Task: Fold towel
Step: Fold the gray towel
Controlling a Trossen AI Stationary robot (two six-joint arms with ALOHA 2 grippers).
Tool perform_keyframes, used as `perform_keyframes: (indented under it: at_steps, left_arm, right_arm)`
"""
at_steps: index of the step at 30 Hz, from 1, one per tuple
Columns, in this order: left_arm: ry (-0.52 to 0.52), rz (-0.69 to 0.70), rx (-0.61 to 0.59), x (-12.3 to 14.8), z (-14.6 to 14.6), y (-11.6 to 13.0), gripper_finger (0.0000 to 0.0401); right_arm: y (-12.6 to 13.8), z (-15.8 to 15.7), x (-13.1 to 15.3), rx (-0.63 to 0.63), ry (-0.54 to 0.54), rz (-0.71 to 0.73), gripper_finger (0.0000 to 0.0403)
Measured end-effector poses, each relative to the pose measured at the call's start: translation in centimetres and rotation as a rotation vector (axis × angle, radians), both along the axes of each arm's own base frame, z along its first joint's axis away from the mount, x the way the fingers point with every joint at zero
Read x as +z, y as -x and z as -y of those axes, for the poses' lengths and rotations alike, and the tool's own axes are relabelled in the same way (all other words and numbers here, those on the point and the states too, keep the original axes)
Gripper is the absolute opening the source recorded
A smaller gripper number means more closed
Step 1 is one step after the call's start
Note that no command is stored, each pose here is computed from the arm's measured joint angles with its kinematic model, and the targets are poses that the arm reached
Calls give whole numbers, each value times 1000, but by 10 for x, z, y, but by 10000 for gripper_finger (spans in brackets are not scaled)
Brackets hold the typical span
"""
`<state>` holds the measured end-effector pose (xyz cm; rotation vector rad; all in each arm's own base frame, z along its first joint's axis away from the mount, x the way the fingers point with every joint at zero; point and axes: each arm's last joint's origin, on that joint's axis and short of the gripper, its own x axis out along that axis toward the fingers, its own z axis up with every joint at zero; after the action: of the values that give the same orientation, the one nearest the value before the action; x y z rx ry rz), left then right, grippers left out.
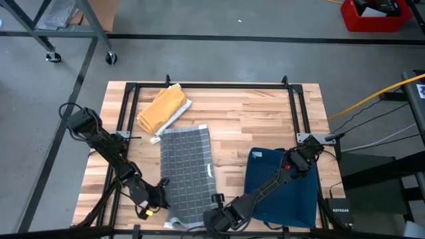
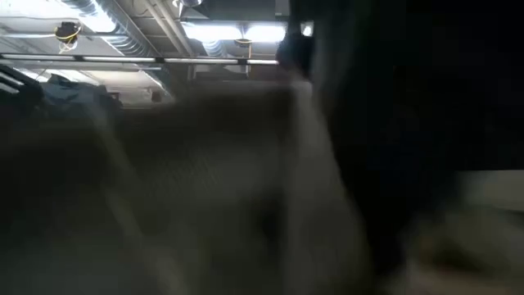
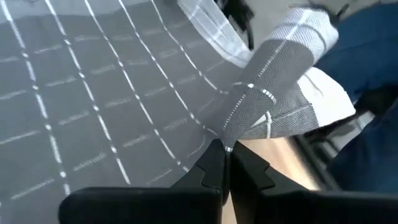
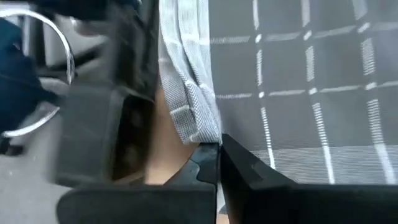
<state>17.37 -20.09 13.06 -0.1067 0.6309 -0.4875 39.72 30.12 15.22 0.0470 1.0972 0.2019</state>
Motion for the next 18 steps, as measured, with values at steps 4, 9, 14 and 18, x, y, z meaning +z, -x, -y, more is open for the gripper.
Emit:
perform_keyframes:
  at_steps: [4, 9, 14, 18]
  left_arm:
    - [56, -2, 24, 8, -1, 1, 4]
    - [140, 9, 48, 23, -2, 4, 3]
    - [201, -20, 113, 36, -9, 8, 2]
    - [233, -82, 232, 40, -17, 14, 1]
  right_arm:
    - [-3, -4, 22, -23, 27, 41, 5]
    - [-1, 2, 45, -120, 140, 47, 4]
    - [-4, 14, 60, -183, 240, 61, 4]
    - [-10, 25, 68, -244, 234, 61, 3]
